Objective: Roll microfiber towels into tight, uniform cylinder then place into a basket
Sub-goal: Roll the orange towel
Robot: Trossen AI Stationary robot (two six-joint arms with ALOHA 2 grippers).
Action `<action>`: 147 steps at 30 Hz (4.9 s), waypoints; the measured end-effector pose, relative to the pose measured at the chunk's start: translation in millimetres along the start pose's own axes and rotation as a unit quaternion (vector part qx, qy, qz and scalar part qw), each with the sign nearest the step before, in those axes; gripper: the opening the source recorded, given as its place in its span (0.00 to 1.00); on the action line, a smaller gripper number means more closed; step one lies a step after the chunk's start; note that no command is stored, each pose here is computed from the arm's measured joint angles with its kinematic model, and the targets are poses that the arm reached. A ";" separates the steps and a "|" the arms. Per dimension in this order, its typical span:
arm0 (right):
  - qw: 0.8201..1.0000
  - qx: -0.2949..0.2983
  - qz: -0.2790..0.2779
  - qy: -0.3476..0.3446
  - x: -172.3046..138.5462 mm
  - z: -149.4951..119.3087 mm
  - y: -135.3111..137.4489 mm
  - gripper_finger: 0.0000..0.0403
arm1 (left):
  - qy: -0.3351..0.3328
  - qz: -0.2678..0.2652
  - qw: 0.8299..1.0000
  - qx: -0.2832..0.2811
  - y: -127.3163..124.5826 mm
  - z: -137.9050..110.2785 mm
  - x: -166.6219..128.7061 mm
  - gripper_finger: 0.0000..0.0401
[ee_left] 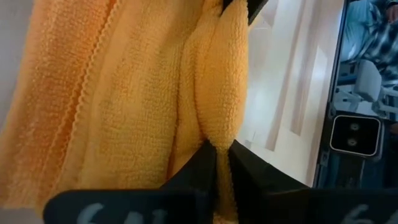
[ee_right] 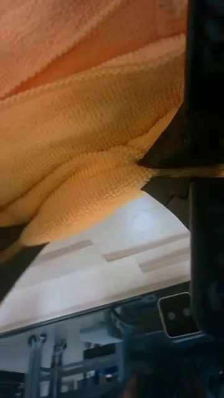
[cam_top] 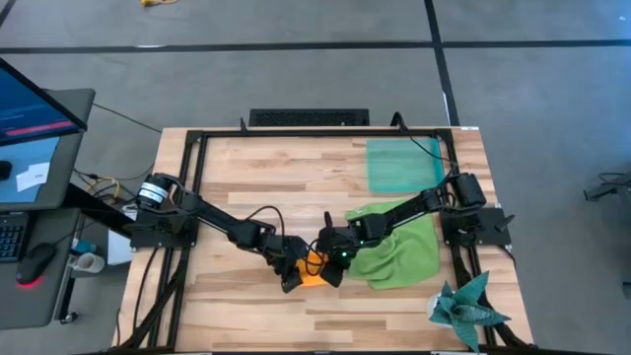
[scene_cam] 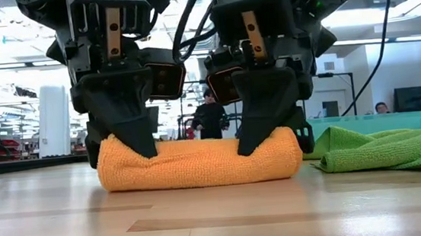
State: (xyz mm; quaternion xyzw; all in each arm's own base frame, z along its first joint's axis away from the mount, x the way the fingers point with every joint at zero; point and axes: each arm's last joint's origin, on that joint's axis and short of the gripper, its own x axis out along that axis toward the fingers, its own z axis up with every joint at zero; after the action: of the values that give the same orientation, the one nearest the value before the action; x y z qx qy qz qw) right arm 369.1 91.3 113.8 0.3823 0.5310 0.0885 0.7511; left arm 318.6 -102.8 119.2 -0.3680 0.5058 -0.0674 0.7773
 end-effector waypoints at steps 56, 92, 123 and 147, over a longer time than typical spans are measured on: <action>1.000 0.009 -0.009 -0.011 -2.9 3.9 -3.6 0.05 | -0.121 0.152 0.946 0.259 -28.9 -28.4 -0.6 0.26; 1.000 0.023 -0.009 -0.015 -3.7 5.8 -5.1 0.17 | -0.087 0.152 0.976 0.132 -3.7 -12.5 3.2 0.26; 0.966 -0.208 -0.089 -0.126 -73.2 -31.2 57.5 0.31 | -0.061 0.144 0.981 0.118 -1.1 -15.3 3.9 0.26; 0.954 -0.222 -0.161 -0.121 13.1 -29.1 16.2 0.06 | -0.064 0.142 0.982 0.108 -1.2 -15.3 4.0 0.26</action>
State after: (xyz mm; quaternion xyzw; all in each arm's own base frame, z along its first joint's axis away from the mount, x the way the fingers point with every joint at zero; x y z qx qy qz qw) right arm 353.9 123.5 110.9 0.1231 0.4572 0.0350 0.8801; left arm 308.1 -113.2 113.8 -0.2101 0.4921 0.0136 0.8447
